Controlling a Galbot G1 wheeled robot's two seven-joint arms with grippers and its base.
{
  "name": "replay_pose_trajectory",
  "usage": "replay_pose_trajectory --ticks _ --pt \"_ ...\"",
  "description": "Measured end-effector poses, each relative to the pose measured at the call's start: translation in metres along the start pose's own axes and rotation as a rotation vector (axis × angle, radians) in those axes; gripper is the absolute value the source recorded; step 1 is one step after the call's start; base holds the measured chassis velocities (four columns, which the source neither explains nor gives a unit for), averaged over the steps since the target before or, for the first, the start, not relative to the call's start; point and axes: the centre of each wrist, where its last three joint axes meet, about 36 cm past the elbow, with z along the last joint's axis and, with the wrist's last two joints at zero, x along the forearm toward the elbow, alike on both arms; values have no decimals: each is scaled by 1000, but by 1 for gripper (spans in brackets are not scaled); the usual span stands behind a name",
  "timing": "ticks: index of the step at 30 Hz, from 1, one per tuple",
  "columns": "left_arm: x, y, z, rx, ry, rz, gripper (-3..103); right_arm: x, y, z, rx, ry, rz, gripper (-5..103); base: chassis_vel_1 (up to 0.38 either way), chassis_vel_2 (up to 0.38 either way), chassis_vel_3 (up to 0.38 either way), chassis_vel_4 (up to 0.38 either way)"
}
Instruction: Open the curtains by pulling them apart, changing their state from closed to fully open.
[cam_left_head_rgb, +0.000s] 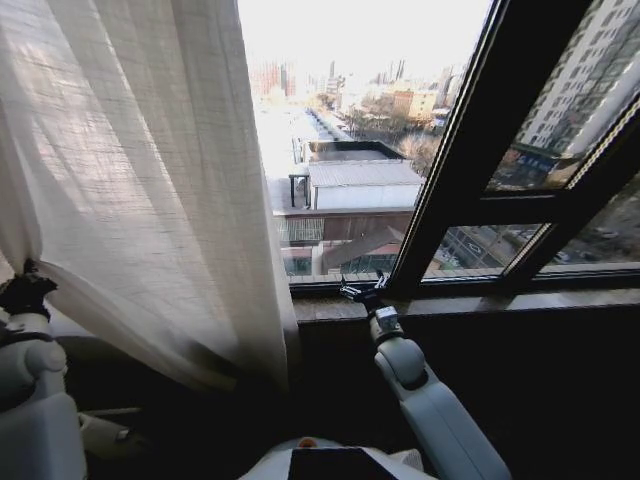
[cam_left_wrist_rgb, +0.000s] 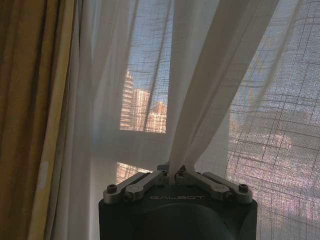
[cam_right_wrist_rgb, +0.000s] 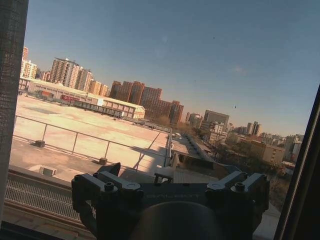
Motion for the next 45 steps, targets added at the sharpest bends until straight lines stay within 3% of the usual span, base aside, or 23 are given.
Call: replay_pose_trajectory --ticks 3,6,8,9,10,14,16,18,23,25,28,30,33,35,36,39,41,43,44,45 --pt "0 2 1 -11 5 2 0 -2 1 1 0 2 -1 100 0 0 0 0" --pt "4 -11 1 -23 -2 57 0 -5 1 2 2 3 -2 100 0 0 0 0" --pt "14 -34 0 -46 -19 144 -1 -8 -1 2 5 0 -1 100 0 0 0 0" --pt "19 -44 -1 -51 -29 194 4 -9 -2 2 7 -1 1 100 0 0 0 0" --pt "19 -44 -1 -51 -29 194 4 -9 -2 2 7 -1 1 100 0 0 0 0" --pt "40 -75 -6 -66 -61 395 20 -12 -6 4 6 2 4 100 0 0 0 0" --pt "43 -79 -6 -69 -63 420 26 -13 -6 5 3 3 3 100 0 0 0 0" --pt "55 -90 -6 -87 -61 505 32 -15 -7 5 -1 4 2 100 0 0 0 0" --pt "62 -99 -3 -109 -46 582 54 -19 -5 5 -5 -1 -3 100 0 0 0 0" --pt "59 -101 -1 -121 -39 608 59 -19 -3 4 -8 -3 -8 100 0 0 0 0" --pt "39 -107 6 -139 -24 651 76 -19 2 4 -13 -2 -17 100 0 0 0 0" --pt "36 -108 7 -142 -22 656 76 -19 2 4 -13 -2 -17 100 0 0 0 0" --pt "18 -121 14 -160 -5 695 91 -20 2 6 -10 -2 -18 100 0 0 0 0" --pt "16 -124 14 -161 -3 699 91 -20 2 6 -9 -2 -17 100 0 0 0 0" --pt "12 -130 15 -160 -3 689 98 -19 2 6 -8 -2 -16 100 0 0 0 0" --pt "5 -135 15 -155 6 661 100 -18 1 7 -8 0 -14 100 0 0 0 0" --pt "-6 -137 12 -150 5 570 102 -16 1 10 -8 4 -11 100 0 0 0 0" --pt "-15 -135 8 -149 0 480 93 -14 2 12 -7 7 -9 100 0 0 0 0" --pt "-15 -135 8 -149 0 480 93 -14 2 12 -7 7 -9 100 0 0 0 0" --pt "-22 -132 6 -151 -5 432 93 -12 2 13 -3 8 -8 100 0 0 0 0"
